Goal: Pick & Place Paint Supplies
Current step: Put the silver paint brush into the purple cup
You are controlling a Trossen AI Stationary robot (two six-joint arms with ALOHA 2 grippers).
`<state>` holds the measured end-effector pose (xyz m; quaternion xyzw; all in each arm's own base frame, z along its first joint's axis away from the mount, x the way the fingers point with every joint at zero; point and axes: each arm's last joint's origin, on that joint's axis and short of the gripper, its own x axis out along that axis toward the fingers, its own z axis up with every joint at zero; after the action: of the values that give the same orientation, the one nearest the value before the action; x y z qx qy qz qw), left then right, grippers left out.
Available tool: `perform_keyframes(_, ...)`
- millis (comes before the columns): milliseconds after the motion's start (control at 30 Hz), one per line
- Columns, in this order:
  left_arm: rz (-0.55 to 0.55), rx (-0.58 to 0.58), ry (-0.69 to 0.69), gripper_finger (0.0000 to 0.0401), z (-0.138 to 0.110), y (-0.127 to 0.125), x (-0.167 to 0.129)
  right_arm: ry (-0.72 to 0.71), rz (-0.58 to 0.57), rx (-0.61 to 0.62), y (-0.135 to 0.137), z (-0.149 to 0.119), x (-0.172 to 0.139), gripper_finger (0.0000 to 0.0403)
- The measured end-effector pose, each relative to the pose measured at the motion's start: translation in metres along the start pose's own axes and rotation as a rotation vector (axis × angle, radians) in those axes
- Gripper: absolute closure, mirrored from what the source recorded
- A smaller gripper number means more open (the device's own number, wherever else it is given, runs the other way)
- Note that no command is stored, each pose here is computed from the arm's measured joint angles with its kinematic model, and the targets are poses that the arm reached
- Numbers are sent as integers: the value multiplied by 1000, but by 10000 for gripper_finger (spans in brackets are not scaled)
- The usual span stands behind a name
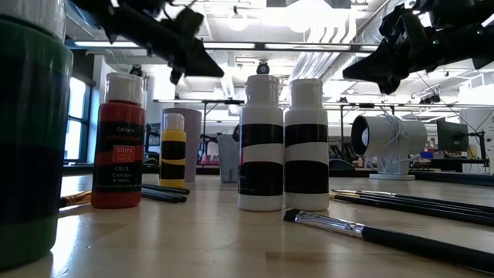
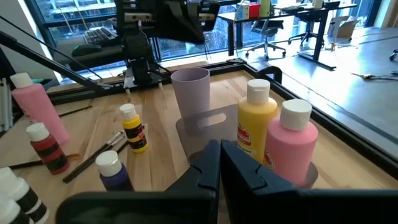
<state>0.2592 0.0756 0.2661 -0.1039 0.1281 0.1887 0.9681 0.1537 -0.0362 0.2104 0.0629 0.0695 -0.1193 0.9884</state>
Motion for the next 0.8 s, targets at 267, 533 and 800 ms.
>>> perform_keyframes(267, 14, 1, 48, 400, 1, -2, 28, -1, -27, -5, -1, 0, 0, 398)
perform_keyframes(533, 29, 9, 137, 400, 1, -4, 47, 6, -28, -5, -1, -1, 0, 398)
perform_keyframes(800, 38, 24, 195, 400, 6, -6, 50, 6, -27, -6, -1, -1, 0, 398)
